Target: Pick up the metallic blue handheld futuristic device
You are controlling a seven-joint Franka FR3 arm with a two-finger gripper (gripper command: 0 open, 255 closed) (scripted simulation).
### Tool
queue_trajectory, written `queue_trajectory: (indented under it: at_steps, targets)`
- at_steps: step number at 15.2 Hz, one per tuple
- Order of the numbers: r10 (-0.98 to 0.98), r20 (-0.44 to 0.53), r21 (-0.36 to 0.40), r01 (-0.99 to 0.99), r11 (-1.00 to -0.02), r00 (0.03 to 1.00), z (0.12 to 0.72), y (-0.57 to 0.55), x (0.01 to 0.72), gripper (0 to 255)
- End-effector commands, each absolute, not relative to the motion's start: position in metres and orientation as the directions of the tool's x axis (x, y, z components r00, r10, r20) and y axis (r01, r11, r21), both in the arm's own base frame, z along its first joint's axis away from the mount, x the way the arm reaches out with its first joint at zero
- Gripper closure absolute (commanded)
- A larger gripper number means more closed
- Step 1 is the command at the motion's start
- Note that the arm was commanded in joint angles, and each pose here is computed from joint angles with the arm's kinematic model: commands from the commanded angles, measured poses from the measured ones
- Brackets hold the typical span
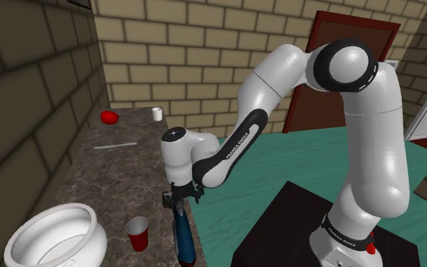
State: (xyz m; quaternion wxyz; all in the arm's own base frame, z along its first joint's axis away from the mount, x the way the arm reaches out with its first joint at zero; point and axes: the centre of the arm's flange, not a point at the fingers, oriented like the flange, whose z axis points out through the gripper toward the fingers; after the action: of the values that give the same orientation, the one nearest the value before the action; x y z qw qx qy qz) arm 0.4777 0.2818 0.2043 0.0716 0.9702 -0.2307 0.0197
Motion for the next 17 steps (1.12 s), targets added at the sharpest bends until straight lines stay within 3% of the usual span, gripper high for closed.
queue_trajectory:
  at_steps: [1,11,12,17]
  targets:
    - [-0.475,0.077,0.128,-0.481,-0.867,0.876,0.184,0.296,0.492,0]
    - [-0.483,0.078,0.128,-0.489,-0.863,0.872,0.139,0.299,0.495,0]
    - [-0.483,0.078,0.128,-0.489,-0.863,0.872,0.138,0.299,0.495,255]
    - [-0.483,0.078,0.128,-0.489,-0.863,0.872,0.139,0.299,0.495,255]
